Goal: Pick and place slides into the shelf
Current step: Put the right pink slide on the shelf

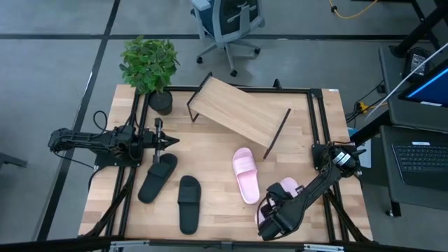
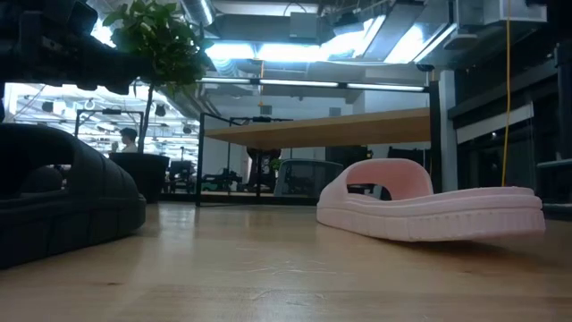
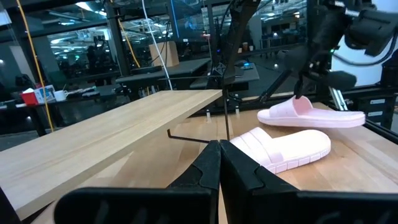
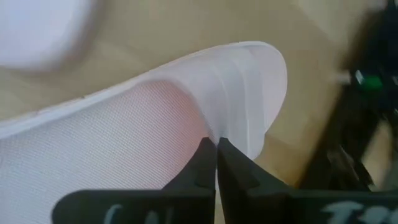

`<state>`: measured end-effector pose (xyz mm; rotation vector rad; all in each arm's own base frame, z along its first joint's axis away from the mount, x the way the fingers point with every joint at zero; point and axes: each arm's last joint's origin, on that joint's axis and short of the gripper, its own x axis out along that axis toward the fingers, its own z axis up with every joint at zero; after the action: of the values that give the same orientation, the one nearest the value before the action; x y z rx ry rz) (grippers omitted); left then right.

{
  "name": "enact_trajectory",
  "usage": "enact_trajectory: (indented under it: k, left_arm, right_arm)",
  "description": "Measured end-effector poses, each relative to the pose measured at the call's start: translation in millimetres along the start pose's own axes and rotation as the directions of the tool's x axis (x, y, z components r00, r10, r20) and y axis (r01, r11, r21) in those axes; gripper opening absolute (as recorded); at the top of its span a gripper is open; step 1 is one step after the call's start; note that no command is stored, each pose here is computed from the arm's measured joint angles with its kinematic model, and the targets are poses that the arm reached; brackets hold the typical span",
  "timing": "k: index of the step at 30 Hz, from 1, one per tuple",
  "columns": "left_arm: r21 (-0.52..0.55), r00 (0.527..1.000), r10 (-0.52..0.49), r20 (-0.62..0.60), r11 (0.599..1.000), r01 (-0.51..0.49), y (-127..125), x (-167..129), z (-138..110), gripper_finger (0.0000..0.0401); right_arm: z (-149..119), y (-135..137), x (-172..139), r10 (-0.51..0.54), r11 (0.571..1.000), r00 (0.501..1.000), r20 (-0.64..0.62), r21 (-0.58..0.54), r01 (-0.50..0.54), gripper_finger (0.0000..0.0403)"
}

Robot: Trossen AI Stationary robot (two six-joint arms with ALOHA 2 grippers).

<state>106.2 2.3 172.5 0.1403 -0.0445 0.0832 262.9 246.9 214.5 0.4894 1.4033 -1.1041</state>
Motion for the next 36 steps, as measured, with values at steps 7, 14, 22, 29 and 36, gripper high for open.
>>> enact_trajectory:
  k: [7, 14, 22, 29, 36]
  left_arm:
    - [0.000, 1.000, 0.000, 0.000, 1.000, 0.000, 0, 0, 0, 0.0000]
    - [0.000, 1.000, 0.000, 0.000, 1.000, 0.000, 0, 0, 0, 0.0000]
    - [0.000, 1.000, 0.000, 0.000, 1.000, 0.000, 0, 0, 0, 0.0000]
    - [0.000, 1.000, 0.000, 0.000, 1.000, 0.000, 0, 0, 0, 0.0000]
    - [0.000, 1.000, 0.000, 0.001, 1.000, 0.000, 0, 0, 0, 0.0000]
  right_arm:
    - [8, -1, -21, 0.112, 0.993, 0.986, 0.124, -0.032, -0.109, 0.0003]
    - [15, 0, -26, 0.132, 0.989, 0.981, 0.141, -0.092, -0.120, 0.0002]
    - [23, 0, -35, 0.172, 0.976, 0.967, 0.187, -0.167, -0.141, 0.0002]
    - [36, 0, -62, 0.285, 0.944, 0.877, 0.386, -0.273, -0.186, 0.0002]
    - [68, 2, -72, 0.284, 0.924, 0.835, 0.472, -0.367, -0.107, 0.0002]
